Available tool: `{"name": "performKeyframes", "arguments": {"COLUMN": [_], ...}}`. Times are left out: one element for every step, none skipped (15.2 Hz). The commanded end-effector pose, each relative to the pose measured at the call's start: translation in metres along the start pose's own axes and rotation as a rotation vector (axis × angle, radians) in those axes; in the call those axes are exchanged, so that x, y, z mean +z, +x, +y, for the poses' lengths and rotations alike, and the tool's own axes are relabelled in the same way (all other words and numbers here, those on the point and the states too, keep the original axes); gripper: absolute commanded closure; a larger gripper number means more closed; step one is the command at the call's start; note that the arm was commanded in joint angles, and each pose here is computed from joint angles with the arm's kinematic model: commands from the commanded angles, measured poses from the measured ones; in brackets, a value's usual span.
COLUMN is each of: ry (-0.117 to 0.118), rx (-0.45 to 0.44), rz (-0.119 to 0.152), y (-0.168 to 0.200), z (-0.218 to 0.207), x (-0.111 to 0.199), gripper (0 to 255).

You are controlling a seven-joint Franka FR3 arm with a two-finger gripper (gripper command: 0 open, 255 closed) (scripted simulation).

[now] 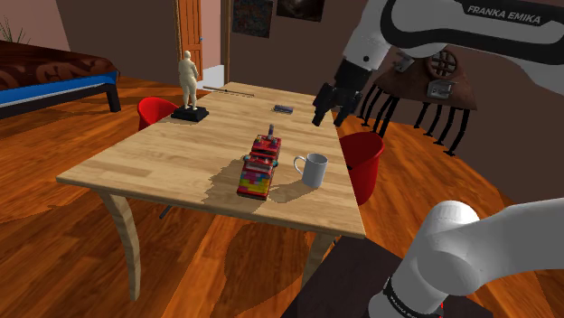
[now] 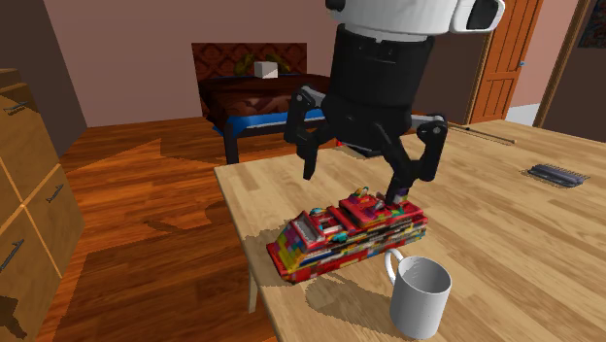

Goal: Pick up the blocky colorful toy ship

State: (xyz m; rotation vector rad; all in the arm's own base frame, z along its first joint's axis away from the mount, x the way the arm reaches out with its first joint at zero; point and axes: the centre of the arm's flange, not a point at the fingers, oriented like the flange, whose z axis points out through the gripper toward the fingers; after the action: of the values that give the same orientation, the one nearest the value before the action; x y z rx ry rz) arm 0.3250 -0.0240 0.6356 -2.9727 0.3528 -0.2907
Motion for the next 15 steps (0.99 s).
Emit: {"name": "performKeyframes", "arguments": {"ry": [0.000, -0.013, -0.026, -0.039, -0.052, -0.065, -0.078, -0.091, -0.104, -0.117, -0.130, -0.143, -0.156, -0.169, -0.182], "rx": [0.000, 0.022, 0.045, 0.067, 0.089, 0.112, 0.134, 0.157, 0.179, 0.201, 0.224, 0.246, 0.268, 0.291, 0.313], "rz": [0.000, 0.012, 0.024, 0.036, 0.047, 0.059, 0.071, 0.083, 0.095, 0.107, 0.119, 0.131, 0.142, 0.154, 0.166], "y": [0.000, 0.009, 0.018, 0.027, 0.036, 0.046, 0.055, 0.065, 0.075, 0.085, 0.095, 0.105, 0.115, 0.125, 0.135], "z": [0.000, -0.003, -0.006, -0.008, -0.010, -0.012, -0.014, -0.015, -0.016, -0.016, -0.017, -0.017, -0.016, -0.015, -0.014], "x": [0.000, 0.008, 0.015, 0.023, 0.030, 0.038, 0.045, 0.052, 0.060, 0.067, 0.073, 0.080, 0.087, 0.093, 0.100], "gripper": [0, 0, 0, 0, 0, 0, 0, 0, 0, 0, 0, 0, 0, 0, 0]}}
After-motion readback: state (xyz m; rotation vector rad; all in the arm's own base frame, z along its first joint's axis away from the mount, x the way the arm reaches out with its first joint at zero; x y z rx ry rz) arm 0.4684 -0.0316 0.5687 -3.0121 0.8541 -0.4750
